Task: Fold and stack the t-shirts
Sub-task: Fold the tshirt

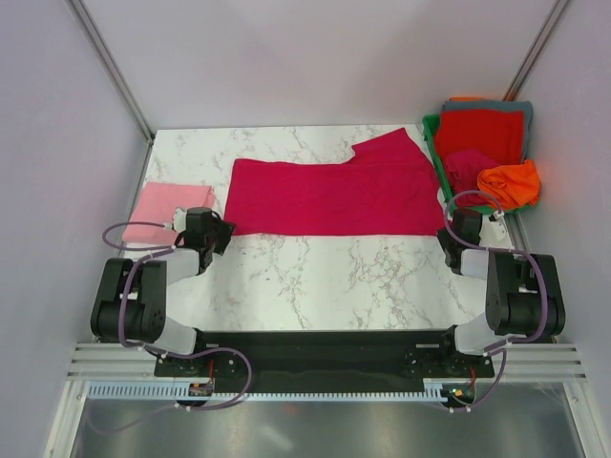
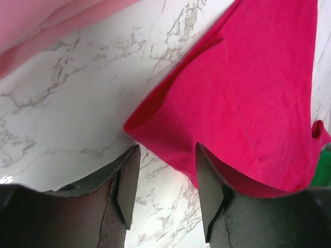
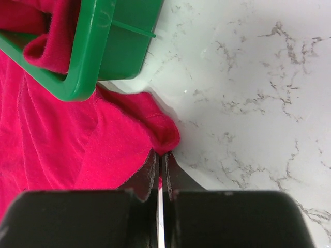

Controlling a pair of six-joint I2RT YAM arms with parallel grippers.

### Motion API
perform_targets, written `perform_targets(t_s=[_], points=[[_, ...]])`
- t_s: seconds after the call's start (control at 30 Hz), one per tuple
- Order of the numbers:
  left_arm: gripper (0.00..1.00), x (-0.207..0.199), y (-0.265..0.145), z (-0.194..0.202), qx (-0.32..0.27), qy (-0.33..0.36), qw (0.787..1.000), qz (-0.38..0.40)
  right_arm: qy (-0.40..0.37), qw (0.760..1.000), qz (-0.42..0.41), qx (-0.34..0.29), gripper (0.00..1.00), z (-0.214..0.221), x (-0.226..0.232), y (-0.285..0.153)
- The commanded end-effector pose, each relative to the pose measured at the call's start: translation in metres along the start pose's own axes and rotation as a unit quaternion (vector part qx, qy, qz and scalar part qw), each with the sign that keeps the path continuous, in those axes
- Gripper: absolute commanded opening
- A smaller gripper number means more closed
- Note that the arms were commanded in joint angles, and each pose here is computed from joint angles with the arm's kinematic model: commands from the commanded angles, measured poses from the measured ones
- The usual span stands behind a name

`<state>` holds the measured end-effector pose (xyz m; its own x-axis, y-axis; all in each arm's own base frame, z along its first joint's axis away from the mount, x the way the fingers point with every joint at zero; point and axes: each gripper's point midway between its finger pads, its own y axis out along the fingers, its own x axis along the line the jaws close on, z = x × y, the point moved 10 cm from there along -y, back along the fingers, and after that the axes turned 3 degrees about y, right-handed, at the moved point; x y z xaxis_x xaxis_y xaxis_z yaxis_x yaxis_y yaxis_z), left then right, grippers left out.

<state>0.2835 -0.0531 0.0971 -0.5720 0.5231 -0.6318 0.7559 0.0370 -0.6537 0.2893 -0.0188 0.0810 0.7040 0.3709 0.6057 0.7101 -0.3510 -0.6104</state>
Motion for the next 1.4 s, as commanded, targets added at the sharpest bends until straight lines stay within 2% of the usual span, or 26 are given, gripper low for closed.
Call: perform_targets(t_s=[0.0, 0.07, 0.1, 0.17, 0.2, 0.23, 0.27, 0.57, 0.8, 1.0, 1.03, 1.23, 1.37], points=[[0.54, 0.002, 0.012, -0.002, -0.035, -0.034, 0.999, -0.018, 0.001, 1.0, -0.002, -0.02, 0.0, -0.005, -0.001, -0.003], [0.49, 0.001, 0.017, -0.002, -0.038, -0.041, 0.998, -0.015, 0.002, 1.0, -0.004, -0.02, 0.0, -0.005, -0.001, -0.003], [0.38, 0.001, 0.019, -0.002, -0.037, -0.041, 0.998, -0.017, 0.002, 1.0, -0.005, -0.022, 0.0, -0.005, -0.001, -0.004], [0.27, 0.001, 0.02, -0.002, -0.036, -0.04, 0.998, -0.021, 0.001, 1.0, -0.005, -0.023, 0.0, -0.006, -0.002, -0.005], [0.11, 0.002, 0.021, -0.002, -0.041, -0.043, 0.998, -0.025, 0.001, 1.0, -0.009, -0.025, 0.0, -0.007, -0.001, -0.007], [0.04, 0.002, 0.019, -0.003, -0.044, -0.043, 0.998, -0.024, -0.002, 1.0, -0.01, -0.027, 0.0, -0.008, 0.0, -0.008], [0.02, 0.001, 0.019, -0.004, -0.045, -0.039, 0.998, -0.024, -0.003, 1.0, -0.008, -0.029, 0.0, -0.009, 0.0, -0.01], [0.02, -0.016, -0.002, -0.019, -0.053, -0.006, 0.998, -0.035, -0.023, 0.999, 0.007, -0.02, 0.0, -0.021, 0.018, -0.037], [0.02, -0.047, -0.055, -0.043, -0.079, 0.024, 0.997, 0.005, -0.008, 0.998, -0.043, -0.053, 0.0, -0.055, 0.049, -0.088], [0.02, -0.082, -0.14, -0.076, -0.127, 0.049, 0.988, 0.074, 0.008, 0.987, -0.127, -0.094, 0.0, -0.099, 0.088, -0.163], [0.02, -0.091, -0.165, -0.083, -0.138, 0.051, 0.985, 0.092, 0.015, 0.982, -0.152, -0.107, 0.0, -0.11, 0.099, -0.181], [0.02, -0.117, -0.252, -0.108, -0.179, 0.072, 0.969, 0.153, 0.017, 0.956, -0.248, -0.154, 0.0, -0.154, 0.127, -0.274], [0.02, -0.126, -0.291, -0.117, -0.195, 0.072, 0.96, 0.187, 0.016, 0.94, -0.293, -0.172, 0.0, -0.174, 0.142, -0.316]])
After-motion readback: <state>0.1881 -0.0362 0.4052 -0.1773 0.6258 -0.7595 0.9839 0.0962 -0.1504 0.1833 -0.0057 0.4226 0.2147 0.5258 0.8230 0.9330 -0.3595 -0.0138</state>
